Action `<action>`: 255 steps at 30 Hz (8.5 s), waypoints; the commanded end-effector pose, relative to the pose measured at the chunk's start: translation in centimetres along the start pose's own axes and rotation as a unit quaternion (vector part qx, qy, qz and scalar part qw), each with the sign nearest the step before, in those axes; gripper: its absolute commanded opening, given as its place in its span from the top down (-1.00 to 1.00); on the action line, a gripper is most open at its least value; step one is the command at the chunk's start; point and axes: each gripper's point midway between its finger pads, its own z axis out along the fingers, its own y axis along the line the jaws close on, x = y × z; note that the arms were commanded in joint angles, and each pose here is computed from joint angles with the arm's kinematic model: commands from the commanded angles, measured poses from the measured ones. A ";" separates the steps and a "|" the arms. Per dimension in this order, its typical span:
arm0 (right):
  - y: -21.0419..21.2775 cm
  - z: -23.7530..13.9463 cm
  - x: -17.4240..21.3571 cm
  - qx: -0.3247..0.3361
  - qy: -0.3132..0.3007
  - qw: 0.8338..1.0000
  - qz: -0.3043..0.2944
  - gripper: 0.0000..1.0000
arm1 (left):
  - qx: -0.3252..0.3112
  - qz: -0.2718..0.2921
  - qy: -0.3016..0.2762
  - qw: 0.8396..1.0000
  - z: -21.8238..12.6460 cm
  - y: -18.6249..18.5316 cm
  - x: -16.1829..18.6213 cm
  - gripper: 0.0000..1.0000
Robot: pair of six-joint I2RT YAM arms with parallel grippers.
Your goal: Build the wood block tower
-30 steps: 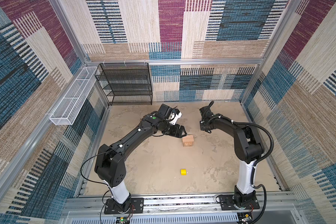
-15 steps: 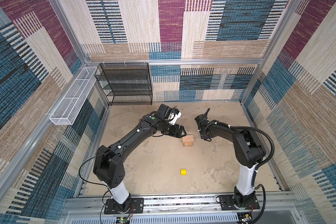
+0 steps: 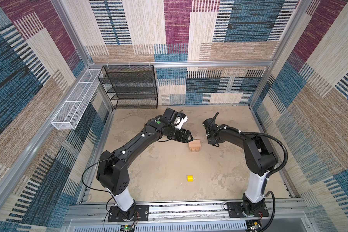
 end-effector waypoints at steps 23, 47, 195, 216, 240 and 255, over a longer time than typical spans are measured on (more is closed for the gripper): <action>2.1 -7.7 3.2 -0.372 -0.031 0.918 0.136 0.71 | 0.003 -0.005 0.003 1.000 -0.1 -0.1 0.2 -0.68; 1.2 -4.2 8.9 -0.390 0.053 0.898 0.198 0.12 | 0.004 -0.008 0.005 1.000 0.1 0.0 0.3 -0.68; 13.9 -13.6 0.1 -0.268 0.001 0.963 0.004 1.00 | -0.133 0.019 -0.012 0.991 -5.0 6.2 3.9 -0.70; 14.3 -13.0 0.1 -0.265 0.009 0.964 0.007 1.00 | -0.131 0.013 -0.015 0.991 -5.2 6.2 3.9 -0.70; 14.7 -12.2 0.5 -0.257 0.027 0.966 0.010 1.00 | -0.126 0.008 -0.018 0.992 -5.3 6.3 3.8 -0.70; 14.4 -11.9 0.8 -0.247 0.033 0.968 0.011 0.66 | -0.125 0.005 -0.020 0.992 -5.4 6.3 3.7 -0.70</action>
